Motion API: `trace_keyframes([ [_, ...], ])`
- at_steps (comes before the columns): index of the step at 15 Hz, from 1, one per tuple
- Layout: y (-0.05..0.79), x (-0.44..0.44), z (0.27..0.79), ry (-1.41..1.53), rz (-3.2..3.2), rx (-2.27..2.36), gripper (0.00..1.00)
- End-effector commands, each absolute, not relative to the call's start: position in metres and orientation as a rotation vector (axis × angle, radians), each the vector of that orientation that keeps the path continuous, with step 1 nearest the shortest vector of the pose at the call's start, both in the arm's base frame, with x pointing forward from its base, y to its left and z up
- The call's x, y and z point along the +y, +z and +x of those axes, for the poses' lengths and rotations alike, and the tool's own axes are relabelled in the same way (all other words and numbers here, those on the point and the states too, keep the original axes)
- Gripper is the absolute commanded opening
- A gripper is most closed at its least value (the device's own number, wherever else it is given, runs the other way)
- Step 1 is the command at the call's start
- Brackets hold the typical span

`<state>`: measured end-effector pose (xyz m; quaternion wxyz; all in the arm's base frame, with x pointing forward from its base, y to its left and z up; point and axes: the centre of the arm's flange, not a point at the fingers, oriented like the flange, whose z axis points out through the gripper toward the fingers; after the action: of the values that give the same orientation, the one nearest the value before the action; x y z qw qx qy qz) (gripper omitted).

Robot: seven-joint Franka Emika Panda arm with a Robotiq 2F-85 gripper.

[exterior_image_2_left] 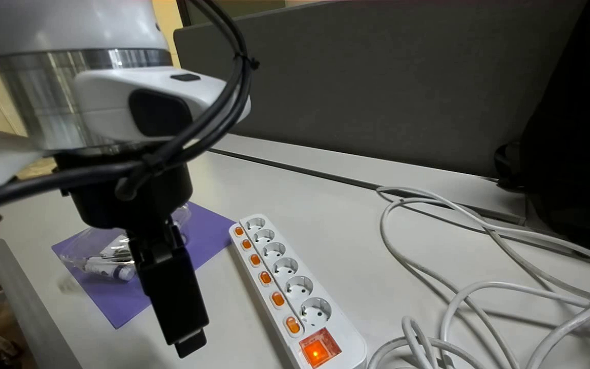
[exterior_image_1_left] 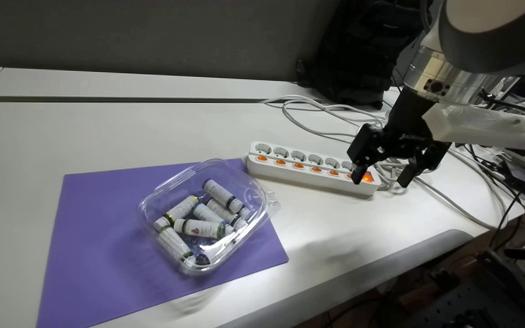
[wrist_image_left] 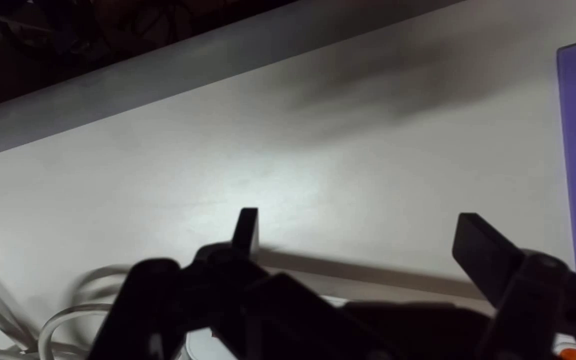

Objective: Turn on the second switch from the right

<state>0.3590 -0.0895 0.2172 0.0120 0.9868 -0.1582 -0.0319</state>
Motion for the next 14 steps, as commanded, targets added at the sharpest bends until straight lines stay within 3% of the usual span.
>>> trace_keyframes([
  [1,0.217,-0.093,0.376,-0.066,3.098,-0.516,1.00],
  [7,0.220,-0.095,0.414,0.037,3.132,-0.563,1.00],
  [8,0.220,-0.096,0.420,0.056,3.136,-0.571,0.75],
  [10,0.219,-0.098,0.433,0.082,3.133,-0.581,0.69],
  [14,0.213,-0.103,0.457,0.100,3.105,-0.575,0.38],
])
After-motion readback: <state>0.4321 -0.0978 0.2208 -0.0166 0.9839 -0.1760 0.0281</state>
